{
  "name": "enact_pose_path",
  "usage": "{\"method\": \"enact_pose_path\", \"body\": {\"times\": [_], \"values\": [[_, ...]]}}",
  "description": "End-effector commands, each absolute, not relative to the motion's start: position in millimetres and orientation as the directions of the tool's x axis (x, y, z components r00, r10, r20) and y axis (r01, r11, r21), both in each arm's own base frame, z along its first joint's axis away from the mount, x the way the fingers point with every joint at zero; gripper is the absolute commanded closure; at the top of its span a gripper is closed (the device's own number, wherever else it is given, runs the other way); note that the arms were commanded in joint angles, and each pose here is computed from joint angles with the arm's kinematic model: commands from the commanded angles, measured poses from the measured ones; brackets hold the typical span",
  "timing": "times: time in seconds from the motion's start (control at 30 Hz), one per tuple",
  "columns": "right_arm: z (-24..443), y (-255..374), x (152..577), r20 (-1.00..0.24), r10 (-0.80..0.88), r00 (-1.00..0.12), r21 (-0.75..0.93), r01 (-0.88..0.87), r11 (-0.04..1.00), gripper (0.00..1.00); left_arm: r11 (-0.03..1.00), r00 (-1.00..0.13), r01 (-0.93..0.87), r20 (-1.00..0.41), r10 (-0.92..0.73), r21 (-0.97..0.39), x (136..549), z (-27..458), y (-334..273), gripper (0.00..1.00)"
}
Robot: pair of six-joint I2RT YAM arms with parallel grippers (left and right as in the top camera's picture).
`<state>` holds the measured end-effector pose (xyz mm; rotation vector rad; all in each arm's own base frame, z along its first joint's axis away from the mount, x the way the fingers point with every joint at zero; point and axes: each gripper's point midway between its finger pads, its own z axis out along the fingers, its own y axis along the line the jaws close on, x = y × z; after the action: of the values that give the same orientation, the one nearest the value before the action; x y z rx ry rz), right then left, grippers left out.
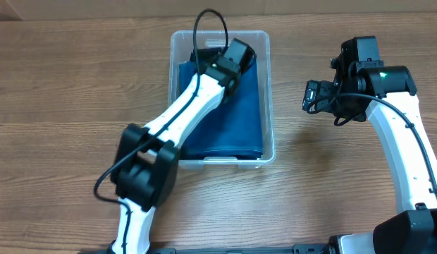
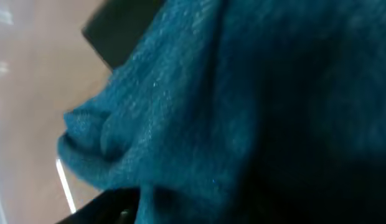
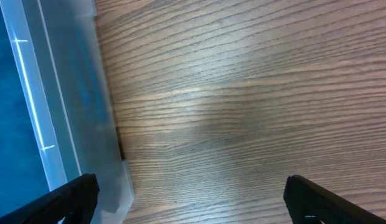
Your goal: Pack container
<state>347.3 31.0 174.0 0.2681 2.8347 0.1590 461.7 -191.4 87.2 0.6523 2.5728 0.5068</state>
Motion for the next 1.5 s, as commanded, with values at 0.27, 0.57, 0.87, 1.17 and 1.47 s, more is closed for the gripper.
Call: {"method": "enact_pose_path", "body": {"times": [0.27, 0.57, 0.87, 1.17, 1.47], "values": [[176.6, 31.5, 346.4, -0.280, 0.196, -0.940, 0.138, 0.163, 0.977, 0.00, 0.816, -0.900, 0.301, -0.135, 0.413, 0.493, 427.0, 40.7, -161.9, 0.27], [205.2, 69.4, 373.3, -0.437, -0.038, -0.899, 0.101, -0.091, 0.991, 0.00, 0.990, -0.789, -0.073, -0.615, 0.017, 0.121, 448.0, 243.4, -97.6, 0.00], [238.8, 107.2, 397.8, -0.602, -0.067, -0.796, 0.128, -0.179, 0.976, 0.00, 0.966, -0.838, -0.216, -0.482, -0.258, -0.141, 436.2, 234.2, -19.3, 0.00], [290.6, 88.3, 313.6, -0.751, 0.043, -0.659, 0.163, -0.122, 0.979, 0.00, 0.983, -0.729, -0.090, -0.661, -0.176, -0.163, 335.2, 300.2, -17.4, 0.00], [250.5, 64.0, 212.0, -0.841, 0.057, -0.538, 0.174, -0.169, 0.970, 0.00, 0.964, -0.425, -0.183, -0.869, -0.254, -0.192, 212.6, 270.1, 11.3, 0.00]]}}
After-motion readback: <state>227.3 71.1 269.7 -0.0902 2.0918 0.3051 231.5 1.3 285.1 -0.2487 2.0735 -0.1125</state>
